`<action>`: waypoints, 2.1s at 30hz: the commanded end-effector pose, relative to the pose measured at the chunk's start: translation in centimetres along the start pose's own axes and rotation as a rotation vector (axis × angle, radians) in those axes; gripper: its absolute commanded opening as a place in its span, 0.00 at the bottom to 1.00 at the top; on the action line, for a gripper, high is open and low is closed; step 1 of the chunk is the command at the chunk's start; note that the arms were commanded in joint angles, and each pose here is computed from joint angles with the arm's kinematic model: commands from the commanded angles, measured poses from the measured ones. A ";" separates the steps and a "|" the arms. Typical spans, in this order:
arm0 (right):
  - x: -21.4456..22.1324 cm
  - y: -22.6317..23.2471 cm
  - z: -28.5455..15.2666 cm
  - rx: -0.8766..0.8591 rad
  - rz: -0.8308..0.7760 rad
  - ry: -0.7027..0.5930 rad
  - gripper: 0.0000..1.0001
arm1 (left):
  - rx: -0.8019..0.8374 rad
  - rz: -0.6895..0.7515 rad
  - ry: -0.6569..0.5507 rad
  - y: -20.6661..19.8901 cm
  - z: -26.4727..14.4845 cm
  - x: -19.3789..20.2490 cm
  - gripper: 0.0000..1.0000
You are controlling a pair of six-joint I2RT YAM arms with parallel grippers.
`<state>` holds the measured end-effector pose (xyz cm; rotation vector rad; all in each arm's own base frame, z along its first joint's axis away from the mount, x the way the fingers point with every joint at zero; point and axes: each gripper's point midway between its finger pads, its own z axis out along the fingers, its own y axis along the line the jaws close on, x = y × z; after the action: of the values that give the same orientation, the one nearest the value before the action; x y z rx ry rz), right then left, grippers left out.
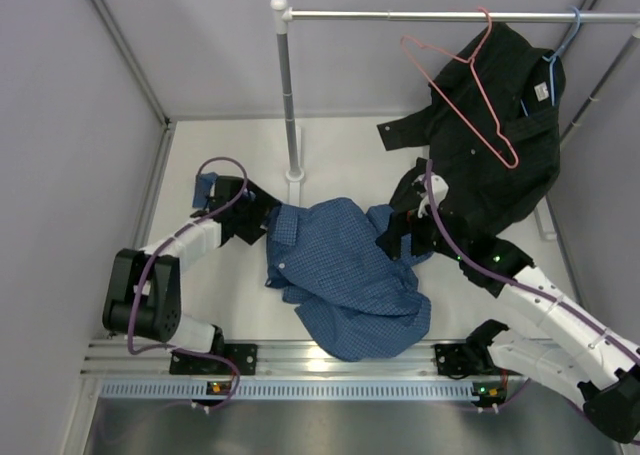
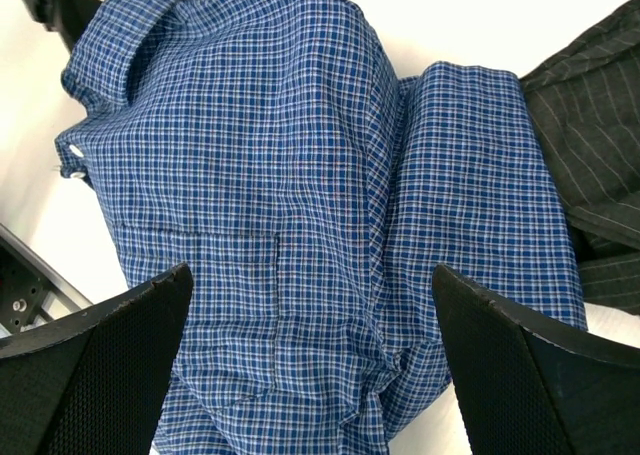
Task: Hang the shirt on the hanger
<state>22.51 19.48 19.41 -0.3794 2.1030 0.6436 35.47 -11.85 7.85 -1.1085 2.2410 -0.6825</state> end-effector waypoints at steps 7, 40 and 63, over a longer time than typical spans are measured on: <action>-1.1 0.6 0.9 -0.039 -0.006 -0.038 0.99 | 0.215 -0.077 0.223 -1.6 1.5 4.3 0.71; -8.9 12.2 2.3 -0.043 -0.031 -0.202 0.85 | 0.457 0.581 -0.179 -14.7 -15.5 8.8 0.00; -6.3 11.4 6.9 0.180 -0.068 -0.161 0.31 | 0.462 0.579 -0.180 -15.4 -15.6 9.0 0.00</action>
<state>24.18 32.81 21.21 -0.3818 2.0446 0.4230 28.52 -23.91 24.15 -0.2655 2.0273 -0.7181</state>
